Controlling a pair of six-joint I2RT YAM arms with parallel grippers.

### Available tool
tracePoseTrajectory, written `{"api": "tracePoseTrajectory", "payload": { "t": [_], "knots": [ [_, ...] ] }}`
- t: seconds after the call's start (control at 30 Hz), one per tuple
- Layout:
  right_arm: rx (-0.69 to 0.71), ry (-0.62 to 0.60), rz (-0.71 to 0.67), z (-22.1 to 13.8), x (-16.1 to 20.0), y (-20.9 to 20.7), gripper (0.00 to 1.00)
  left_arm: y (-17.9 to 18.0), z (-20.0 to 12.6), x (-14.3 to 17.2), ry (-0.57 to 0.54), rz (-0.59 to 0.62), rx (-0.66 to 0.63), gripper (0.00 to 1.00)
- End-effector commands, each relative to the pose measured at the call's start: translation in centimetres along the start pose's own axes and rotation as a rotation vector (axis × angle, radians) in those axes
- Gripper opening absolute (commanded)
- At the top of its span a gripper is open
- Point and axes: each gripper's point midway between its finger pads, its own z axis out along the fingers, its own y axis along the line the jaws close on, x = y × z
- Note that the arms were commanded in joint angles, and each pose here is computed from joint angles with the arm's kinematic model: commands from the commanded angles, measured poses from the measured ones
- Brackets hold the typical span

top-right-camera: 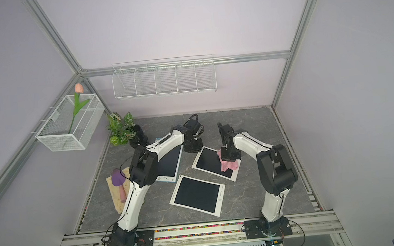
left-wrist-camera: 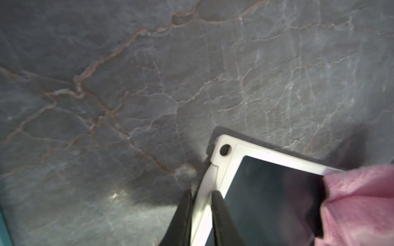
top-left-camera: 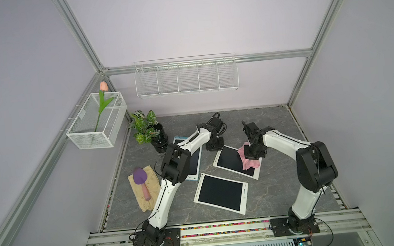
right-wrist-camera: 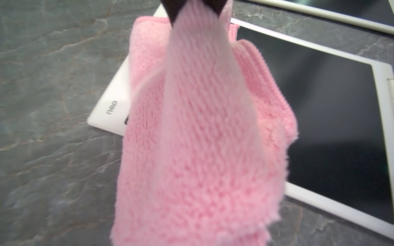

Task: Wipe the drawing tablet
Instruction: Wipe the dirt from the drawing tablet.

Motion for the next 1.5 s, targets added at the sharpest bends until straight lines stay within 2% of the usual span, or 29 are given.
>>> {"api": "tracePoseTrajectory", "payload": {
  "t": [0.0,0.2,0.37,0.47,0.6,0.77,0.87,1.0,1.1,1.2,1.3,1.37,1.47],
  "knots": [
    [0.036,0.061,0.067,1.7,0.5,-2.0,0.07,2.9,2.8,3.1,0.116,-0.027,-0.105,0.20],
    [0.077,0.082,0.177,1.9,0.9,-8.9,0.07,3.0,3.0,3.1,0.123,-0.028,-0.105,0.20],
    [0.099,0.074,0.198,1.3,1.1,-11.2,0.07,2.9,3.0,3.1,0.123,-0.028,-0.101,0.20],
    [0.088,0.021,0.144,-0.3,0.5,-9.2,0.07,2.8,2.9,3.0,0.120,-0.028,-0.098,0.20],
    [0.052,-0.058,0.045,-2.9,0.3,-3.7,0.07,2.7,2.9,3.0,0.120,-0.031,-0.096,0.20],
    [-0.027,-0.012,0.058,-1.7,1.7,0.1,0.07,2.6,3.0,2.9,0.118,-0.033,-0.093,0.20],
    [-0.001,0.025,0.074,0.0,2.5,-0.9,0.07,2.6,3.0,2.7,0.116,-0.032,-0.094,0.20],
    [0.036,0.065,0.143,1.0,3.3,-5.3,0.07,2.8,3.0,2.9,0.123,-0.031,-0.099,0.20],
    [0.084,0.073,0.184,0.7,3.7,-9.0,0.07,2.8,3.2,2.9,0.125,-0.032,-0.099,0.20],
    [0.104,0.056,0.190,-0.3,4.1,-10.3,0.07,2.8,3.2,2.9,0.125,-0.032,-0.096,0.20],
    [0.099,0.020,0.132,-1.8,4.2,-8.3,0.07,2.7,3.1,2.8,0.122,-0.031,-0.094,0.20],
    [0.085,0.005,0.069,-2.4,4.7,-5.5,0.07,2.6,3.1,2.8,0.122,-0.033,-0.092,0.20],
    [0.035,0.002,0.048,-2.3,5.7,-1.9,0.07,2.7,3.2,2.8,0.124,-0.035,-0.093,0.20]
  ]
}}
